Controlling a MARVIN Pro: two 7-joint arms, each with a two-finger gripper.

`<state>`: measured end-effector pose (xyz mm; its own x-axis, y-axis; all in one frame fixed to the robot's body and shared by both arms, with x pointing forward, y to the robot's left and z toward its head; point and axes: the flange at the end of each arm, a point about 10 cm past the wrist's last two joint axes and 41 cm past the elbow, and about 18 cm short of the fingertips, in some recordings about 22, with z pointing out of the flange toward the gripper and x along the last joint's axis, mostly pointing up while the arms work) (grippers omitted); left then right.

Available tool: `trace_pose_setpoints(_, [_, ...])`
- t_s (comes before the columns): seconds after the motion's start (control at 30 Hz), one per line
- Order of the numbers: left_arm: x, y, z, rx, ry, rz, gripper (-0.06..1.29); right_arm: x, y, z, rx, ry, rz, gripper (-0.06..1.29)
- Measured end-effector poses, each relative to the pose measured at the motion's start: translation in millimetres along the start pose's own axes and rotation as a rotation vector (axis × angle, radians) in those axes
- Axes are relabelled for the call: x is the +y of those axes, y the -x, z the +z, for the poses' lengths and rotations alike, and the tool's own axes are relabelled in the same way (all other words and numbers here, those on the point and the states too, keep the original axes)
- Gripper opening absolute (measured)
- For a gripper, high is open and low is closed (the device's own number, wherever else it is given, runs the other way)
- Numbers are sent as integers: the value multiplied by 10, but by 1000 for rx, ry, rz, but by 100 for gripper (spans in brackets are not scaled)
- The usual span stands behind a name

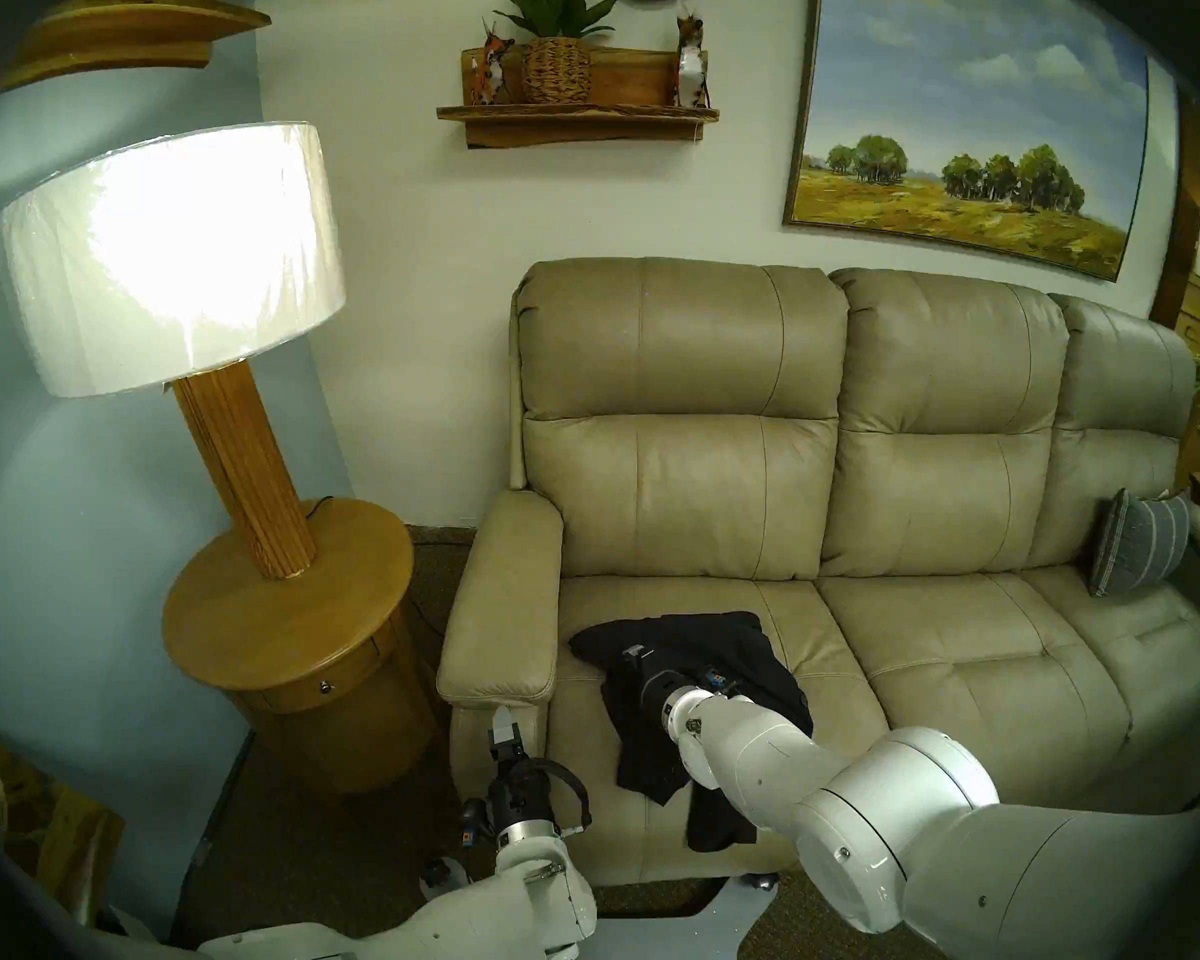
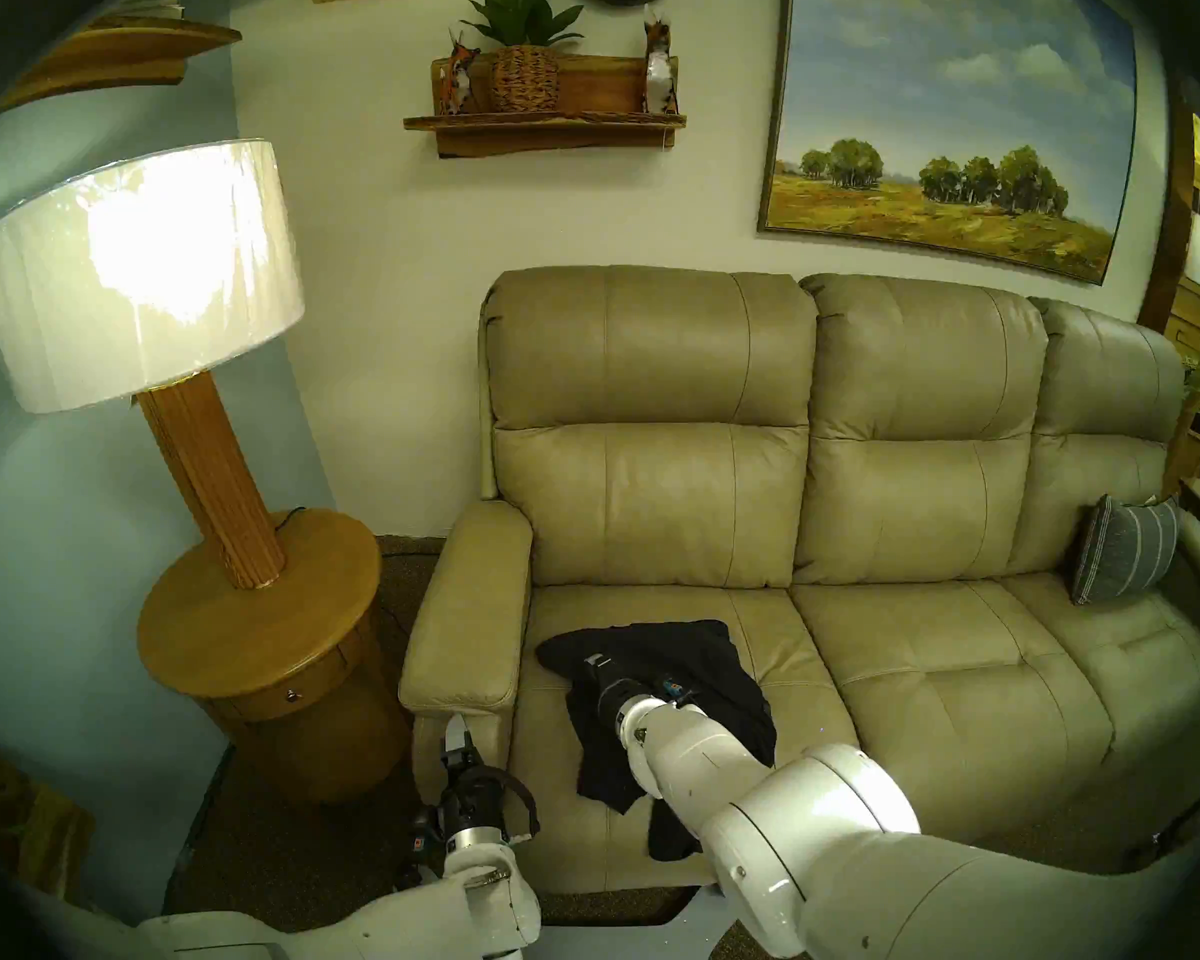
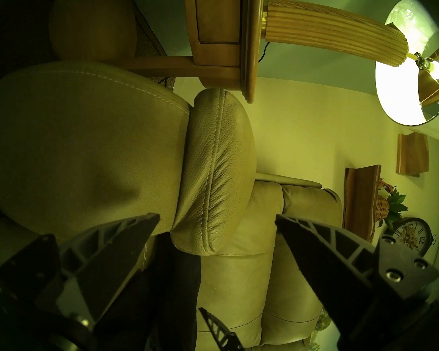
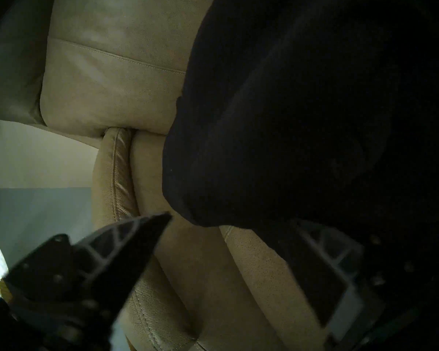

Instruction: Drape jacket on sofa arm

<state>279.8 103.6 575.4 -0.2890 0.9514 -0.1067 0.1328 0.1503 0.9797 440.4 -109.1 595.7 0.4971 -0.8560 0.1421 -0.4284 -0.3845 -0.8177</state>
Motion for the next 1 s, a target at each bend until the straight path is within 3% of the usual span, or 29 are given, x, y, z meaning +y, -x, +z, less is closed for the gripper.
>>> trace_pose_setpoints(0.03, [0,0,0,0,0,0,127,-2,9,3,1,4,1,62])
trace_pose_setpoints(0.2, [-2,-1,0,0,-2,0,127,7,36,7,0,17,-11,27])
trace_pose_setpoints(0.37, [-3,-2,0,0,-3,0,127,110,117,-18,-15,35,-41,11])
trace_pose_setpoints(0.43, [-3,-2,0,0,-3,0,127,166,154,-35,-23,42,-52,-1])
trace_pose_setpoints(0.67, [-4,-2,1,1,-4,0,127,320,236,-92,-48,41,-91,0])
trace_pose_setpoints(1.0, [-2,-2,0,1,-2,0,127,614,218,-286,-116,-59,-146,-3])
